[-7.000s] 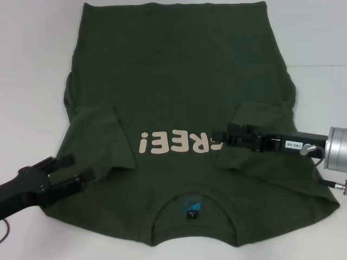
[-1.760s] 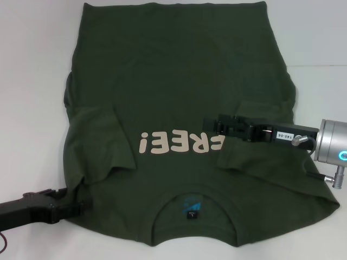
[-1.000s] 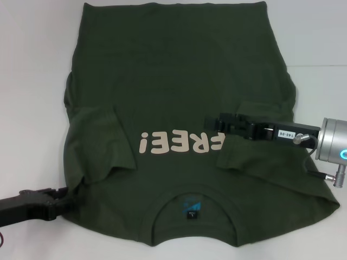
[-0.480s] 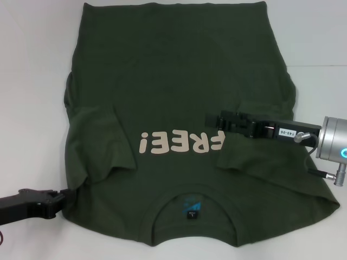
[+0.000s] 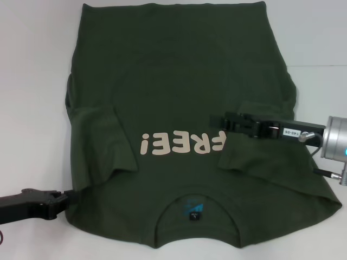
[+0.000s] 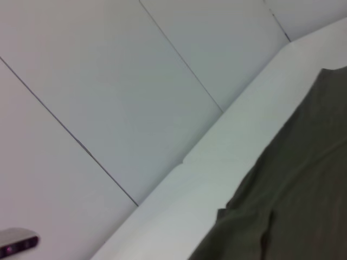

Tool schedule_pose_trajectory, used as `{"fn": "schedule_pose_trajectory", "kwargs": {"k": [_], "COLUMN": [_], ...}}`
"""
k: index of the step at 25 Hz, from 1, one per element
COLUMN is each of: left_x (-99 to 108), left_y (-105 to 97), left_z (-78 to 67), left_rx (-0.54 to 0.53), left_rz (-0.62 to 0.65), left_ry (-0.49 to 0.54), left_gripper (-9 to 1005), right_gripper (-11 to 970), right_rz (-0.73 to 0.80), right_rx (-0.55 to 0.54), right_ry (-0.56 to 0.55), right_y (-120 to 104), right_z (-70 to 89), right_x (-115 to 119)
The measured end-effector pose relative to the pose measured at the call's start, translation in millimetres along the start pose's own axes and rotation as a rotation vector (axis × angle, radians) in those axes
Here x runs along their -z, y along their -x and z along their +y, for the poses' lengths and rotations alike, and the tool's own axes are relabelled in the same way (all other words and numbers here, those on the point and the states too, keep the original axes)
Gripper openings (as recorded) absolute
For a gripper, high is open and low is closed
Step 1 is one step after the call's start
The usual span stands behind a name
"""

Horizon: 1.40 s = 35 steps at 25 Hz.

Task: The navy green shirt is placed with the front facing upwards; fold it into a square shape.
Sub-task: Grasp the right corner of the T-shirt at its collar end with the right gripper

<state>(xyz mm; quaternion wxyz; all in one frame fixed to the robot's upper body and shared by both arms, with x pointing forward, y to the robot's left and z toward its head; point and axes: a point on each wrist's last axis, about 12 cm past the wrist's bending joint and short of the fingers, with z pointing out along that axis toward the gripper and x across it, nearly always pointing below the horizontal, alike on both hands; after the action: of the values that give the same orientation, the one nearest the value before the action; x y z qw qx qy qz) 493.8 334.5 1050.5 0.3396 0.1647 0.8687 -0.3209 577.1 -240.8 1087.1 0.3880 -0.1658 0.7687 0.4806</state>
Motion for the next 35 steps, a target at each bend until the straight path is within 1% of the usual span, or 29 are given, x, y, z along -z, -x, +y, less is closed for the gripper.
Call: {"fn": "schedule_pose_trajectory", "kwargs": {"k": [1, 5, 8, 9, 10, 11, 12, 13, 20, 25, 30, 35], "left_x": [2, 8, 11, 12, 12, 12, 11, 11, 10, 8, 7, 5], "left_y": [2, 7, 9, 9, 9, 9, 10, 10, 9, 9, 10, 11], "left_z": [-1.3, -2.8, -2.2, -1.9, -1.5, -1.3, -1.2, -1.2, -1.7, -2.9, -3.2, -4.0], "left_rx": [0.002, 0.019, 0.032, 0.037, 0.041, 0.043, 0.047, 0.047, 0.062, 0.065, 0.064, 0.06], "left_rz": [0.001, 0.002, 0.001, 0.001, 0.001, 0.0, 0.001, 0.001, 0.001, 0.002, -0.001, -0.002], "left_ry": [-0.014, -0.02, -0.01, -0.006, -0.003, -0.001, 0.0, 0.0, -0.005, -0.01, -0.012, -0.016], "left_gripper": [34, 34, 35, 35, 35, 35, 35, 35, 35, 35, 36, 36], "right_gripper": [896, 895, 895, 895, 895, 895, 895, 895, 895, 895, 895, 895], "right_rz": [0.0, 0.035, 0.081, 0.111, 0.111, 0.128, 0.144, 0.144, 0.171, 0.191, 0.212, 0.226], "right_rx": [0.0, -0.035, -0.075, -0.106, -0.106, -0.125, -0.158, -0.158, -0.272, -0.346, -0.388, -0.405], "right_ry": [0.0, -0.034, -0.075, -0.103, -0.103, -0.119, -0.146, -0.146, -0.244, -0.339, -0.386, -0.398], "right_y": [0, -1, -1, -3, -3, -3, -4, -4, -10, -20, -31, -36], "right_z": [0.0, -7.3, -14.8, -19.4, -19.4, -21.8, -25.5, -25.5, -32.1, -37.6, -40.4, -41.2], "right_x": [0, 14, 28, 38, 38, 44, 57, 57, 105, 138, 153, 155]}}
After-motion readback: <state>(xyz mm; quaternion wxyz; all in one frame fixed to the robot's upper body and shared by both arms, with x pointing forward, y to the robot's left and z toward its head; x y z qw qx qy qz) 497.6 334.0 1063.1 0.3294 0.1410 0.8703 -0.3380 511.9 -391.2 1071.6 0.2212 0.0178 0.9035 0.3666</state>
